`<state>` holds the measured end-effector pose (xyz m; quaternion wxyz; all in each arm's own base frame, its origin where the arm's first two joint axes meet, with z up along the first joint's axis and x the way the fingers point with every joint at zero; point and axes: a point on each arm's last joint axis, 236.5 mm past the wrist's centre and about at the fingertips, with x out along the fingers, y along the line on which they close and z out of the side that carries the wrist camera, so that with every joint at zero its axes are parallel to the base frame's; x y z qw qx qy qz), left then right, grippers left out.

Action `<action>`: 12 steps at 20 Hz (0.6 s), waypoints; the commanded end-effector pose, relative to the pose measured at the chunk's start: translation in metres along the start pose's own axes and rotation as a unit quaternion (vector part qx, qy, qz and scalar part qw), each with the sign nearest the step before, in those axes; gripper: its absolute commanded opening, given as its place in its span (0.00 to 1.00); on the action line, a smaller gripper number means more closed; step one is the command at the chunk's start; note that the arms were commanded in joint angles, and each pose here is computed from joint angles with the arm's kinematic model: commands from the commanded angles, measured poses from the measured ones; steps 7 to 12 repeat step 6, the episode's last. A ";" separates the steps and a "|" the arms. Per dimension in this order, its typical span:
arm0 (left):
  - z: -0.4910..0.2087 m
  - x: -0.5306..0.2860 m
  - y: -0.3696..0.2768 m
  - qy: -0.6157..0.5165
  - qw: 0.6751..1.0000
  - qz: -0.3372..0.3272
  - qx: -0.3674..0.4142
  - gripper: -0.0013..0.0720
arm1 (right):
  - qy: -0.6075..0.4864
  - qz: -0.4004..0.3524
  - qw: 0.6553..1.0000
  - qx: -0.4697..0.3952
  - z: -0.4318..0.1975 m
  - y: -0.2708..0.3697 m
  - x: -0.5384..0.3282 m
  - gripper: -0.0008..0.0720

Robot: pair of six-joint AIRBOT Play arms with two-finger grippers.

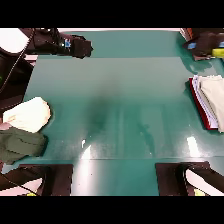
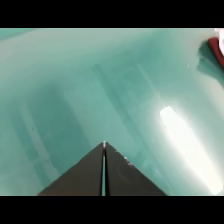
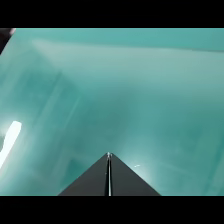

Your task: Fold the shirts.

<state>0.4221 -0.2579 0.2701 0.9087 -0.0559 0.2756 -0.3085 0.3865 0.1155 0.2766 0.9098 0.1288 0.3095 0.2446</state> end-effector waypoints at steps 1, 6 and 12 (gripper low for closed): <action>0.008 0.000 0.000 -0.017 1.000 0.001 0.000 0.05 | 0.035 0.025 0.997 -0.060 -0.021 0.041 0.019 0.04; 0.008 0.000 0.000 -0.017 1.000 0.000 0.000 0.05 | 0.047 0.029 0.996 -0.066 -0.027 0.046 0.020 0.04; 0.008 0.000 0.000 -0.017 1.000 0.000 0.000 0.05 | 0.047 0.029 0.996 -0.066 -0.027 0.046 0.020 0.04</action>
